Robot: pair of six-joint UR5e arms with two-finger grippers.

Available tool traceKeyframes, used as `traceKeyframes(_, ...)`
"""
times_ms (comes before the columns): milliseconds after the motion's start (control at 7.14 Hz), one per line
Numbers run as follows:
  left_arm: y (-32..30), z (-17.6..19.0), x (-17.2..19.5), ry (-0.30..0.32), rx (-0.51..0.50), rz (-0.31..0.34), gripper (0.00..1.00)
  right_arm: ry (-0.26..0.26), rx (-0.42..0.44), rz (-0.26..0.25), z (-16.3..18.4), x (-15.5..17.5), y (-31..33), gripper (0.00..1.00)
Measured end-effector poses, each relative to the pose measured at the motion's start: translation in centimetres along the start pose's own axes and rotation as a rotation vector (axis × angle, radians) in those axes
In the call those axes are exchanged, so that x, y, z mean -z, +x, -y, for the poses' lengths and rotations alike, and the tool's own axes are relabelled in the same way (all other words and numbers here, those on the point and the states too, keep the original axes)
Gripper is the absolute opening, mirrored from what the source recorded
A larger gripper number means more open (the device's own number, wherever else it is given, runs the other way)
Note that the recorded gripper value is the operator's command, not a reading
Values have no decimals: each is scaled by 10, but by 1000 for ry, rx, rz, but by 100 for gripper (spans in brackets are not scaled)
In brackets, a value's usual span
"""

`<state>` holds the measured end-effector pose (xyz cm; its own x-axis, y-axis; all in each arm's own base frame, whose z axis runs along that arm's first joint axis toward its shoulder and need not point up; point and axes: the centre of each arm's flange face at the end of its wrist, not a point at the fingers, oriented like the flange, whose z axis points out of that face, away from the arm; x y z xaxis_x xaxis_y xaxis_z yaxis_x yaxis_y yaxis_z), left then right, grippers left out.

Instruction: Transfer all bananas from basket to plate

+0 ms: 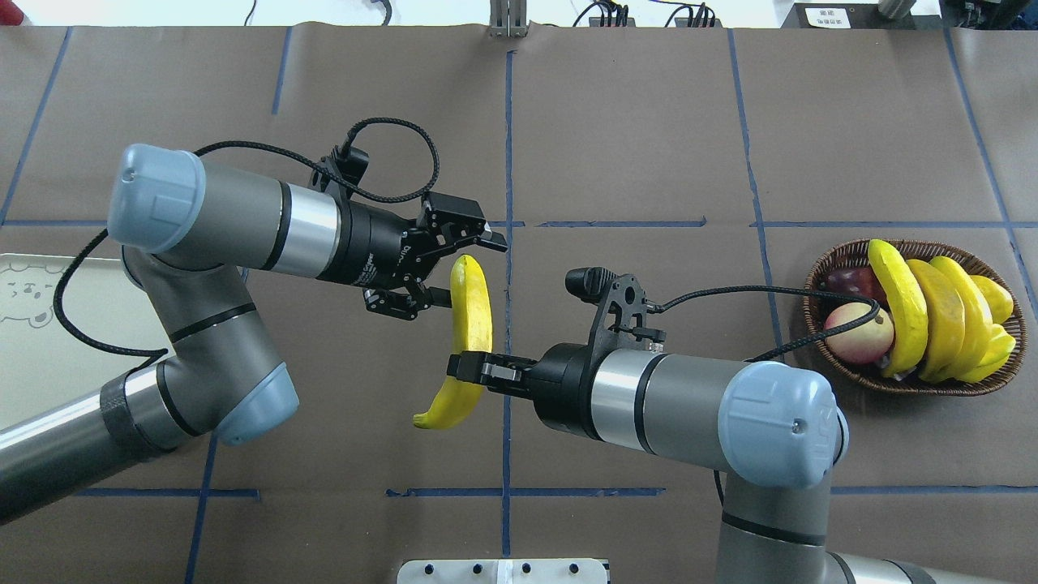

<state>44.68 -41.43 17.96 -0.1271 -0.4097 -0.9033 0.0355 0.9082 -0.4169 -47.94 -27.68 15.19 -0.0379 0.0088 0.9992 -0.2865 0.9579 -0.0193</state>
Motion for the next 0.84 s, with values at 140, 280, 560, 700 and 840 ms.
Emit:
traceKeyframes(140, -6, -6, -9, -2, -9, 4, 93, 1, 0, 1, 0, 0, 0, 2)
traceKeyframes(280, -9, -10, -13, -3, -14, 4, 89, 2, 0, 2, 1, 1, -1, 2)
traceKeyframes(560, -9, -13, -11, -5, -20, -1, 87, 5, 0, 3, 2, 1, -1, 2)
traceKeyframes(700, -9, -13, -9, -4, -21, -3, 87, 6, 1, 3, 3, 1, -1, 2)
traceKeyframes(840, -10, -12, -5, -3, -25, -3, 82, 7, 1, 3, 4, 2, -1, 2)
